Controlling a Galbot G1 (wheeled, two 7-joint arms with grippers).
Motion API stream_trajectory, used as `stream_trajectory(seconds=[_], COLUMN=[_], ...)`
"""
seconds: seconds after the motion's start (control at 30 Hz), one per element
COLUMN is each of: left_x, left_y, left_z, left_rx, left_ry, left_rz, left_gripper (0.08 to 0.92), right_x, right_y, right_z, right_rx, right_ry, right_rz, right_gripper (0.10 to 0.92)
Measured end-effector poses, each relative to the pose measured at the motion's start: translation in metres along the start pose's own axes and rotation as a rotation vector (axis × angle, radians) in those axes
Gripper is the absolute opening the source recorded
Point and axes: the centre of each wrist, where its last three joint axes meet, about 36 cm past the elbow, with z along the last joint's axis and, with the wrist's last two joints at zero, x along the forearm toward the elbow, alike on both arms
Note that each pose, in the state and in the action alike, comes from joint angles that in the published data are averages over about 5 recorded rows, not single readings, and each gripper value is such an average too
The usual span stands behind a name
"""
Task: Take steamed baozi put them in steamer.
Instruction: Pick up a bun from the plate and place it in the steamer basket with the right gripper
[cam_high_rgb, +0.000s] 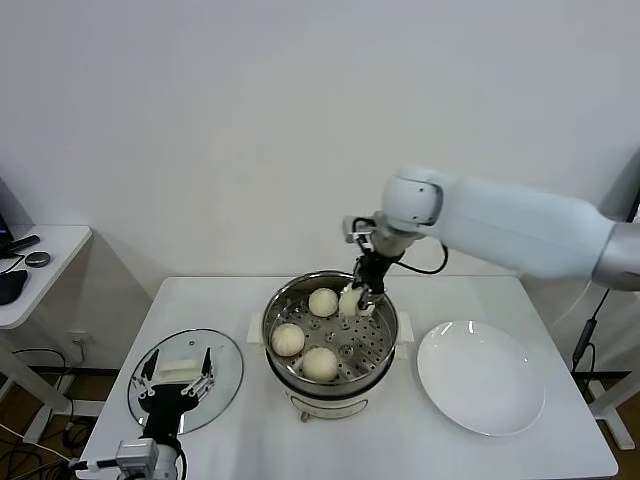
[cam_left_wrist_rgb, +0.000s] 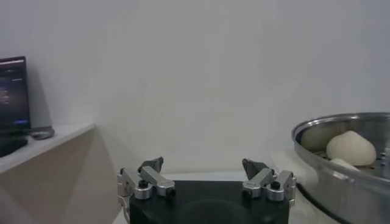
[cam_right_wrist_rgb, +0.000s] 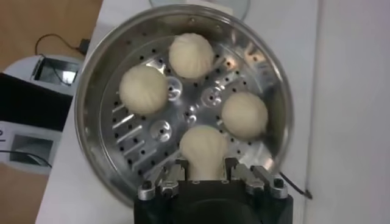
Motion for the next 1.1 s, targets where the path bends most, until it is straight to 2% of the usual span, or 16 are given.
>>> stream_trajectory(seconds=[0.43,0.57,0.9,1.1], left_x=[-0.002,-0.002,0.0,0.002], left_y=[-0.001,0.0,0.001,0.0], left_z=[-0.002,-0.003,-0.004,-0.004], left_rx=[0.012,0.013,0.013,0.019], left_ry=[-0.007,-0.007,-0.01,-0.008], left_rz=[0.0,0.0,0.002,-0.002], left_gripper=[0.823,0.823,0.823,0.823], right_x=[-0.035,-0.04,-0.042,-0.03], right_y=[0.006,0.007,0.009,0.011], right_z=[-0.012,-0.013,-0.014,-0.007], right_rx=[0.011,0.007,0.006,-0.007], right_ry=[0.098,0.107,0.11,0.094], right_rz=[0.005,0.014,0.042,0.07], right_gripper=[0.41,0.492,0.777,0.822])
